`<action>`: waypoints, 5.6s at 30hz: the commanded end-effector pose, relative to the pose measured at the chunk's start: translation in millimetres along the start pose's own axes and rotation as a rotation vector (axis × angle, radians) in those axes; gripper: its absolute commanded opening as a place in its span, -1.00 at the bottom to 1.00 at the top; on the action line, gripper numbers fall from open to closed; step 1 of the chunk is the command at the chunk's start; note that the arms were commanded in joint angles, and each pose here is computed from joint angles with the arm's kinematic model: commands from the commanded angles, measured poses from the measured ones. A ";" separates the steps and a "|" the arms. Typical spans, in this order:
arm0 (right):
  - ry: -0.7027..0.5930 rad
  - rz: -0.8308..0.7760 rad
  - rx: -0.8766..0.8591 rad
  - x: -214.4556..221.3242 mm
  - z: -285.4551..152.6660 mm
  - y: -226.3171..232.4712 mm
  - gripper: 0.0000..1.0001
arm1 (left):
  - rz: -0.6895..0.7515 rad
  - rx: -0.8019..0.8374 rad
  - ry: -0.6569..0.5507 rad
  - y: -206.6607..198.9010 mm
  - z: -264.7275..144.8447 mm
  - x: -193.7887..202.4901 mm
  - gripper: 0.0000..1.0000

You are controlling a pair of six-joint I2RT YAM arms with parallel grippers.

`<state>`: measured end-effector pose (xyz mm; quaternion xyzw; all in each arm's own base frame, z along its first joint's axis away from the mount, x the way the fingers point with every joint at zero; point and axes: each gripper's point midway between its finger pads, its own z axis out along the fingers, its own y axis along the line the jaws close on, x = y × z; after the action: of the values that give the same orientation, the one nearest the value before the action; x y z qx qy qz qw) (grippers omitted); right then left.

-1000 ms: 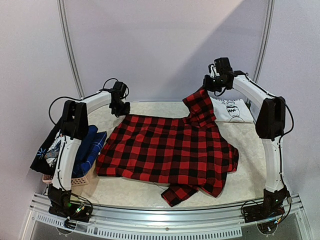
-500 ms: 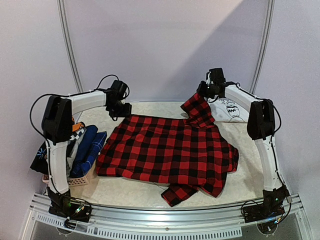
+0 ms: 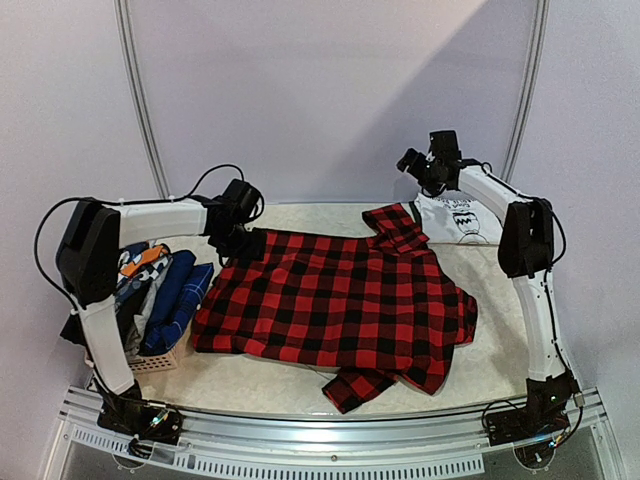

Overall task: Fold and stack the mixed laundry pile
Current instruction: Flatten out the crumpled shirt at the center of the board.

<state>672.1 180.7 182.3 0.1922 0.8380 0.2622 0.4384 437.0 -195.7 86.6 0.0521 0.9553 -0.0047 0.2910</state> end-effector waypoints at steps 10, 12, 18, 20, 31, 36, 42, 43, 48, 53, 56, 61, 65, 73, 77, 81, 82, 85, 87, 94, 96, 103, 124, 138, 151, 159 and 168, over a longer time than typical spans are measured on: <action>0.044 -0.164 0.178 -12.0 -85.9 -7.2 0.97 | 0.041 0.037 -0.036 -20.5 -22.7 36.4 0.32; 0.057 -0.190 0.222 -4.7 -94.0 -19.7 0.98 | 0.049 0.040 -0.032 -21.2 -22.2 42.4 0.32; 0.132 -0.249 0.314 18.0 -126.0 -45.2 0.98 | 0.075 0.066 -0.028 -28.9 -20.6 55.9 0.31; 0.160 -0.254 0.326 28.7 -135.5 -51.6 0.98 | 0.083 0.074 -0.029 -31.4 -19.6 58.9 0.30; 0.285 -0.318 0.277 120.2 -182.7 -50.3 0.97 | 0.095 0.113 -0.027 -41.4 -8.9 70.3 0.25; 0.365 -0.350 0.215 164.8 -190.9 -38.4 0.97 | 0.090 0.138 -0.027 -45.2 -2.5 77.3 0.22; 0.383 -0.352 0.150 183.1 -186.1 -32.2 0.92 | 0.095 0.198 -0.042 -54.4 -0.2 83.0 0.19; 0.379 -0.354 0.146 182.5 -183.6 -30.7 0.90 | 0.100 0.209 -0.044 -56.8 -0.4 83.7 0.18; 0.352 -0.346 0.131 175.3 -164.7 -23.6 0.87 | 0.124 0.218 -0.050 -61.0 -1.5 90.0 0.16; 0.356 -0.247 0.124 165.6 -137.8 -33.0 0.75 | 0.127 0.219 -0.053 -60.6 -3.2 92.1 0.13; 0.372 -0.217 0.133 168.8 -121.4 -40.4 0.70 | 0.125 0.221 -0.060 -59.9 -5.3 92.9 0.12; 0.362 -0.181 0.171 162.0 -97.8 -56.1 0.64 | 0.123 0.226 -0.057 -60.6 -4.1 96.0 0.09; 0.357 -0.136 0.211 156.3 -81.3 -80.4 0.55 | 0.125 0.230 -0.060 -62.0 -4.8 97.3 0.08; 0.355 -0.115 0.241 147.4 -55.3 -99.3 0.47 | 0.126 0.232 -0.060 -64.0 -2.2 98.2 0.05; 0.356 -0.102 0.253 146.9 -45.1 -110.6 0.42 | 0.130 0.226 -0.062 -63.2 -2.2 97.7 0.04; 0.363 -0.095 0.262 148.1 -39.5 -117.8 0.38 | 0.137 0.217 -0.062 -61.2 -3.2 97.3 0.04; 0.362 -0.096 0.262 148.2 -38.0 -118.4 0.36 | 0.138 0.217 -0.064 -61.1 -3.4 97.2 0.03; 0.358 -0.099 0.262 145.8 -34.2 -118.8 0.33 | 0.139 0.216 -0.066 -61.2 -2.2 97.4 0.03; 0.359 -0.096 0.265 145.8 -30.3 -122.2 0.30 | 0.140 0.218 -0.065 -62.1 -1.2 97.1 0.02; 0.369 -0.090 0.255 147.5 -19.3 -123.9 0.16 | 0.148 0.211 -0.068 -61.5 0.6 97.2 -0.01; 0.370 -0.090 0.252 147.4 -17.2 -123.2 0.09 | 0.150 0.209 -0.066 -61.3 1.5 97.8 -0.02; 0.370 -0.096 0.234 145.7 -11.8 -118.5 -0.42 | 0.152 0.204 -0.060 -60.6 4.0 99.6 -0.04; 0.347 -0.101 0.122 119.9 -31.4 -69.7 -1.00 | 0.143 0.196 -0.072 -57.4 3.5 101.0 -0.09; 0.290 -0.122 -0.012 95.0 -40.2 -3.7 -1.00 | 0.137 0.196 -0.081 -55.5 1.1 101.2 -0.11; 0.185 -0.119 -0.454 86.3 -13.1 127.7 -1.00 | 0.130 0.190 -0.081 -52.0 -1.8 103.6 -0.11; 0.179 -0.111 -0.542 105.2 17.9 140.5 0.53 | 0.124 0.184 -0.079 -49.5 -6.8 102.9 -0.11; 0.197 -0.210 -0.331 90.1 -18.3 108.0 0.78 | 0.122 0.202 -0.087 -52.7 -13.9 100.7 -0.09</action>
<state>631.2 340.5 157.0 0.0076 0.8245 0.4186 0.3807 349.0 -233.9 34.0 0.1347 0.9334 -0.0797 0.3230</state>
